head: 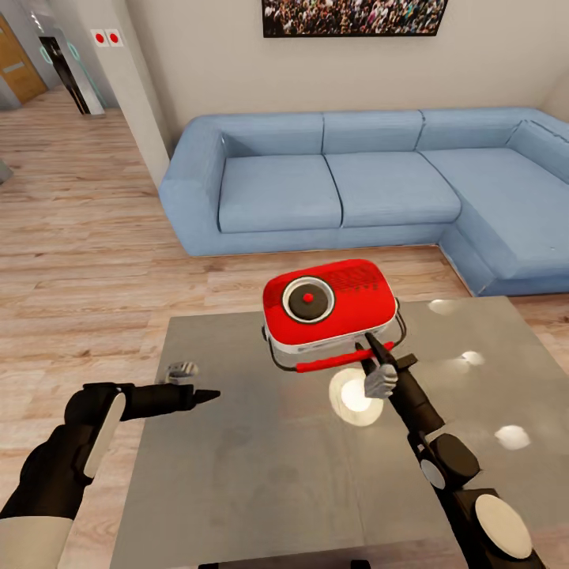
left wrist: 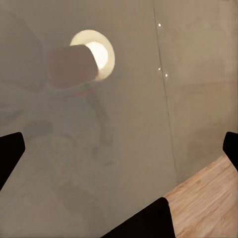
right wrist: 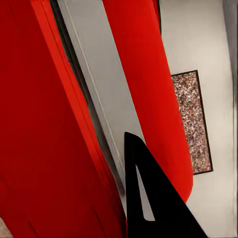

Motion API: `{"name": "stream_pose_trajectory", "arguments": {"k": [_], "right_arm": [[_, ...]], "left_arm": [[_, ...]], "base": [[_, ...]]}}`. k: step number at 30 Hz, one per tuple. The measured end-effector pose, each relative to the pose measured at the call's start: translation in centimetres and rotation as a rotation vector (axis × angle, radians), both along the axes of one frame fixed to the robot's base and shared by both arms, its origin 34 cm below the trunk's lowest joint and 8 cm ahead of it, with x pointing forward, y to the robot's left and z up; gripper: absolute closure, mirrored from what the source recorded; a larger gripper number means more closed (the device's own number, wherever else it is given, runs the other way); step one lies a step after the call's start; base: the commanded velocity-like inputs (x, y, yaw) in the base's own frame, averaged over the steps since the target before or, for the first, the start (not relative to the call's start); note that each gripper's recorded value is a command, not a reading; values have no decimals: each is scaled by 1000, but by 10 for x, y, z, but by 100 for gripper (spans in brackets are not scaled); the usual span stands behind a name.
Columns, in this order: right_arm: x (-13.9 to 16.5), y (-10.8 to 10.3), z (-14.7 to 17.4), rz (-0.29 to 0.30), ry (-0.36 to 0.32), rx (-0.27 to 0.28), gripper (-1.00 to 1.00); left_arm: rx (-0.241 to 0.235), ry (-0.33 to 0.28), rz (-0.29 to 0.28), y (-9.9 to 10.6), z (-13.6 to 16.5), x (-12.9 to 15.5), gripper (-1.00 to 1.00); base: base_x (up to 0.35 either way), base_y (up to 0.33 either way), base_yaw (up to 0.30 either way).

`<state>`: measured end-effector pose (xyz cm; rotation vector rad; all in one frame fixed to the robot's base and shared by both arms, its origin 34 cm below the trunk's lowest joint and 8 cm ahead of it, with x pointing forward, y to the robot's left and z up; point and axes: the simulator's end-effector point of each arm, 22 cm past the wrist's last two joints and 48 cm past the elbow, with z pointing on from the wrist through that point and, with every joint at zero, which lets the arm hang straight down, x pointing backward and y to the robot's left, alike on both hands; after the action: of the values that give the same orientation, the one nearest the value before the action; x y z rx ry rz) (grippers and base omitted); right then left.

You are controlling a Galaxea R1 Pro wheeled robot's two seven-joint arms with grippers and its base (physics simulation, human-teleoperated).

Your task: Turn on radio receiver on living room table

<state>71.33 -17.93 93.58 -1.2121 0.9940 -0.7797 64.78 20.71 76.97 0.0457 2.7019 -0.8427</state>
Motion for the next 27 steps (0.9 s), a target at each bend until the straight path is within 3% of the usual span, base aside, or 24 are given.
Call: {"name": "stream_pose_trajectory", "arguments": {"k": [3, 8, 11, 16, 23, 27], "right_arm": [[-4, 4, 5, 11, -57, -16, 100], [-13, 6, 3, 21, -127, -39, 100], [-26, 6, -12, 30, -162, -50, 100], [-51, 18, -33, 80, -212, -65, 100], [-65, 29, -40, 119, -239, -63, 100], [-67, 32, -39, 125, -244, -58, 100]], "left_arm": [[-10, -9, -2, -1, 4, 3, -100], [-86, -37, -17, -15, 21, 12, -100], [-131, -54, -29, -23, 32, 18, -100], [-159, -73, -33, -29, 42, 25, -100], [-229, -96, -25, -39, 58, 35, -100], [-241, -102, -24, -41, 62, 37, -100]], "base": [[0, 0, 0], [0, 0, 0], [0, 0, 0], [0, 0, 0], [0, 0, 0], [0, 0, 0]]}}
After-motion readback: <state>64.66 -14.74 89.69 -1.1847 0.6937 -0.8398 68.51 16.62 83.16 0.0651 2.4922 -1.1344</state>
